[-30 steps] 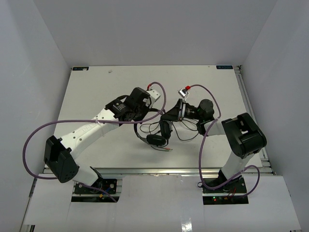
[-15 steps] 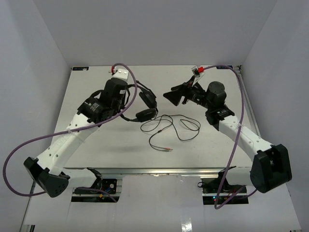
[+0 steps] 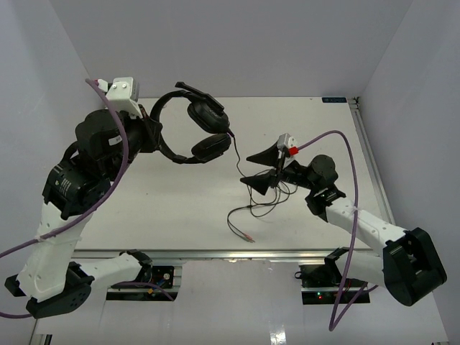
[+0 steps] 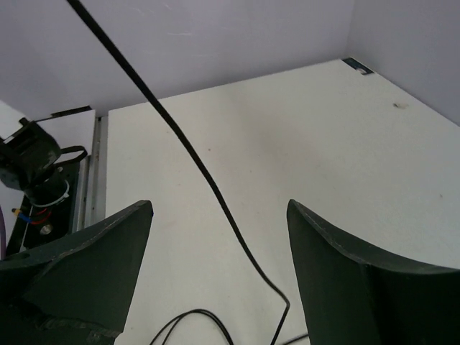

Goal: Wrap the headphones

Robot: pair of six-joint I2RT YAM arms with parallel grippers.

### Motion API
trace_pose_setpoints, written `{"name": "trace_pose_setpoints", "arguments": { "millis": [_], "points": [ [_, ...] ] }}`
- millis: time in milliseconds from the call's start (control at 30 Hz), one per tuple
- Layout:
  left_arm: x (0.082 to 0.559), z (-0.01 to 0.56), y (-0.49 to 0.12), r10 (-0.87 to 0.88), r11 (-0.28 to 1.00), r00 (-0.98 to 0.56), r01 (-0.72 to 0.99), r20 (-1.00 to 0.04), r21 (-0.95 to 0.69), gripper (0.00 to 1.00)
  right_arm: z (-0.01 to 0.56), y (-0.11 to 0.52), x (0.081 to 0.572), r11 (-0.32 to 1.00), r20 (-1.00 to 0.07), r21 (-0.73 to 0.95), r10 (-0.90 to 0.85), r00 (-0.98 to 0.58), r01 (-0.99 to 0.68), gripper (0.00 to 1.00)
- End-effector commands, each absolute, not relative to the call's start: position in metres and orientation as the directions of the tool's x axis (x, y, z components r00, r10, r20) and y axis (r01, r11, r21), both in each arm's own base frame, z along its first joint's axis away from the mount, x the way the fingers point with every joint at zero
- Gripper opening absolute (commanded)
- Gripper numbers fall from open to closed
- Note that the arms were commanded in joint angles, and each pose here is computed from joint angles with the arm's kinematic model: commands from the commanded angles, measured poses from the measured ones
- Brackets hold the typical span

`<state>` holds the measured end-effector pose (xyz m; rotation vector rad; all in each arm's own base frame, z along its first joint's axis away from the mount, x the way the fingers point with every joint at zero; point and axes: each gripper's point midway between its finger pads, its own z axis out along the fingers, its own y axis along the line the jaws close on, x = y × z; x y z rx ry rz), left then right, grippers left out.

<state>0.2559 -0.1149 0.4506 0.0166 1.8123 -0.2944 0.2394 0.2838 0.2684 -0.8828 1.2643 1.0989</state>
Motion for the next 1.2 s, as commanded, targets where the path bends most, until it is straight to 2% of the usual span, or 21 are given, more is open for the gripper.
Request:
{"name": "trace_pose_setpoints", "arguments": {
  "millis": [0,133,433,600,733,933,1133,1167],
  "points": [
    [0.251,0.464,-0.123,-0.204,0.944,-0.252,0.204,-0.946,-0.258,0.00,0.286,0.307,0.211,0.109,-0.975,-0.105,0.186,0.124,-0.988,0.82],
    [0.251,0.465,-0.122,-0.205,0.945,-0.247,0.201,-0.947,-0.257,0.00,0.272,0.321,0.197,0.045,-0.977,-0.117,0.176,0.123,-0.992,0.81],
    [0.242,0.470,-0.128,-0.238,0.919,-0.237,0.258,-0.942,-0.297,0.00,0.240,0.337,0.211,0.041,-0.980,-0.113,0.161,0.118,-0.993,0.79],
    [0.238,0.467,-0.128,-0.243,0.914,-0.248,0.265,-0.938,-0.307,0.00,0.235,0.332,0.219,0.110,-0.969,-0.156,0.176,0.174,-0.982,0.76],
    [0.237,0.467,-0.125,-0.244,0.917,-0.239,0.258,-0.940,-0.304,0.00,0.234,0.330,0.218,0.117,-0.968,-0.170,0.169,0.188,-0.978,0.73],
    [0.233,0.468,-0.127,-0.262,0.904,-0.228,0.283,-0.938,-0.321,0.00,0.226,0.337,0.215,0.059,-0.972,-0.156,0.171,0.164,-0.986,0.66],
    [0.233,0.465,-0.129,-0.264,0.901,-0.232,0.288,-0.936,-0.325,0.00,0.216,0.341,0.221,0.061,-0.977,-0.120,0.171,0.129,-0.991,0.48],
    [0.233,0.464,-0.129,-0.262,0.902,-0.232,0.286,-0.937,-0.323,0.00,0.215,0.342,0.222,0.062,-0.978,-0.113,0.169,0.122,-0.992,0.47]
  ]
}}
